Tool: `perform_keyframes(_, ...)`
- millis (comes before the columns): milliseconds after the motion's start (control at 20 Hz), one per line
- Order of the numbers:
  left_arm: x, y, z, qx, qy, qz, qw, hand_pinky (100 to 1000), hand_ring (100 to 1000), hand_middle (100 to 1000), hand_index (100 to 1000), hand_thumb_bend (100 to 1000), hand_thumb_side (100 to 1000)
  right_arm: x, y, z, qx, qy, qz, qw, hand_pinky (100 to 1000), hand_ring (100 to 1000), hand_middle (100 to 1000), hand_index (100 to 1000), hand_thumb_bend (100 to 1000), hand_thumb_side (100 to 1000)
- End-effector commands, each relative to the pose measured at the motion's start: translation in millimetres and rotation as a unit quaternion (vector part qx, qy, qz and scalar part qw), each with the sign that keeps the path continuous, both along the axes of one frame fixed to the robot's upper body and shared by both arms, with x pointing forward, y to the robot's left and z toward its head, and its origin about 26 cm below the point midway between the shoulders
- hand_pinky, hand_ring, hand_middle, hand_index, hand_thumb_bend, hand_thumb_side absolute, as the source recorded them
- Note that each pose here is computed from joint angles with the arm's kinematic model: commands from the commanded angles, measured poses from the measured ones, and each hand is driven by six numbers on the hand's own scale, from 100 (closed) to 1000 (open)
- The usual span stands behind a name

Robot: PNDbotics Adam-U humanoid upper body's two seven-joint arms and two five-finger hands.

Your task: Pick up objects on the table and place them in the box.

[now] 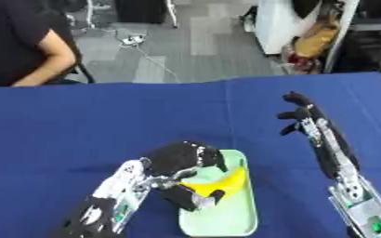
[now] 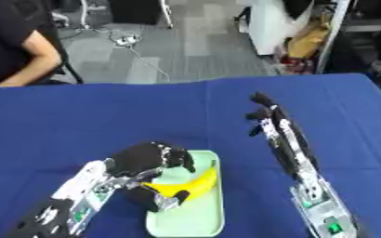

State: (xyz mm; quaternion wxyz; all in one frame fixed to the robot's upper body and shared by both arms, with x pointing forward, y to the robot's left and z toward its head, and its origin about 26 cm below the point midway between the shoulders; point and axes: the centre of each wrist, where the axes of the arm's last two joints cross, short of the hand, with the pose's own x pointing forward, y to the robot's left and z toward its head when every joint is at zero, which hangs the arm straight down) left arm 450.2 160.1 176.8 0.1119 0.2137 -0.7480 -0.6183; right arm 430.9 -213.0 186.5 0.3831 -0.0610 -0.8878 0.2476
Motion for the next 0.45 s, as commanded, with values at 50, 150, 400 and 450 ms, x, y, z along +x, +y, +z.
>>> perform_keyframes(50, -2.8, 7.0, 17.5, -0.012, -0.012, -0.002, 1.000, 690, 731, 725, 783, 100, 859, -0.1, -2.3, 9.9, 0.000, -0.014, -0.003, 1.000, 552, 740, 902, 978, 100, 975)
perform_keyframes(150, -4.3, 8.2, 19.5, -0.016, -0.009, -0.004, 1.000, 694, 734, 728, 784, 100, 861, 0.0, -2.7, 9.6, 0.000, -0.014, -0.003, 1.000, 552, 740, 902, 979, 100, 975)
perform_keyframes(400, -12.1, 25.1, 27.7, -0.060, -0.007, -0.014, 0.998, 647, 689, 685, 782, 100, 846, 0.3, -2.7, 9.8, -0.002, -0.014, -0.003, 1.000, 553, 741, 902, 979, 100, 975)
perform_keyframes(450, -15.6, 34.8, 30.7, -0.090, -0.006, -0.015, 0.996, 608, 656, 653, 770, 100, 931, 0.4, -2.9, 10.6, -0.003, -0.015, -0.003, 1.000, 553, 740, 902, 979, 100, 980)
